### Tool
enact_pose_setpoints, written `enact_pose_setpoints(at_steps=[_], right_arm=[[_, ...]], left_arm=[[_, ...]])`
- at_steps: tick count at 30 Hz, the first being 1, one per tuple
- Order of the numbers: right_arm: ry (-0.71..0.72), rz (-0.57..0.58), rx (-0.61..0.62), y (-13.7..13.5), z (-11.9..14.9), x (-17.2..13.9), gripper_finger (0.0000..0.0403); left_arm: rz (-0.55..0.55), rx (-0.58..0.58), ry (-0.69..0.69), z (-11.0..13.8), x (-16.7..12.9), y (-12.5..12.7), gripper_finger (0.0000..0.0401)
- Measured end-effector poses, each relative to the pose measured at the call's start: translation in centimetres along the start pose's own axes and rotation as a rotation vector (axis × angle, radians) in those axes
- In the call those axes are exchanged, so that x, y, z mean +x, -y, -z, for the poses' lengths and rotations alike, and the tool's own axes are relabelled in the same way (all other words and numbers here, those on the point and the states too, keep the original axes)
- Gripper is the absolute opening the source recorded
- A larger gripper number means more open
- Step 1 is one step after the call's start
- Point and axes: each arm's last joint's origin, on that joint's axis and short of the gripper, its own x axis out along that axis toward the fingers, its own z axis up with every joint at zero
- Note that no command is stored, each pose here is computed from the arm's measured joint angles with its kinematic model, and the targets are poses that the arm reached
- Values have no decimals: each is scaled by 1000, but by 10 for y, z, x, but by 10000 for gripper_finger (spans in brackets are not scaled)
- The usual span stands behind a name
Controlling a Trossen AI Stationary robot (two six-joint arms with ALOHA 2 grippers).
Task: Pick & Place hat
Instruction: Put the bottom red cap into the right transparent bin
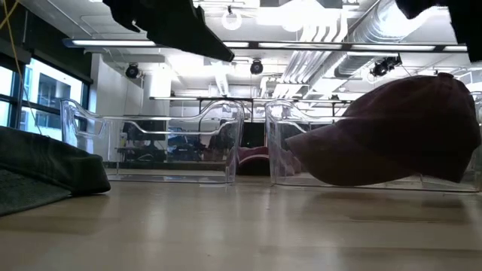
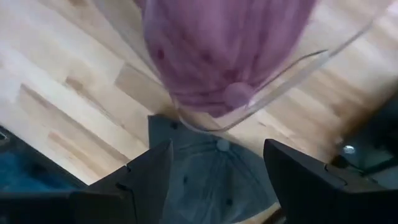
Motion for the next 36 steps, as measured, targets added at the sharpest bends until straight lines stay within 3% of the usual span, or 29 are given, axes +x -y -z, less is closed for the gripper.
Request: enact_pose_setpoints(at_steps=[7,11,18,26,30,36], right_arm=[[71,-46,-13,8,8,40,247],[143,-58,1,23,12,46,247],[314,-269,-27,37,17,49,247],[464,-387,-95,46,10,77,245],[503,-428,-133,41,7,74,203],[575,-493,-194,26,4,44,65]], left_arm=[[0,-1,0,0,0,0,110],[0,0,-3,0,0,0,110],[31,-3,7,0,0,1,110],[29,-1,5,0,0,1,110],[30,19,1,0,0,1,110],[17,53,-15,3,5,1,110]])
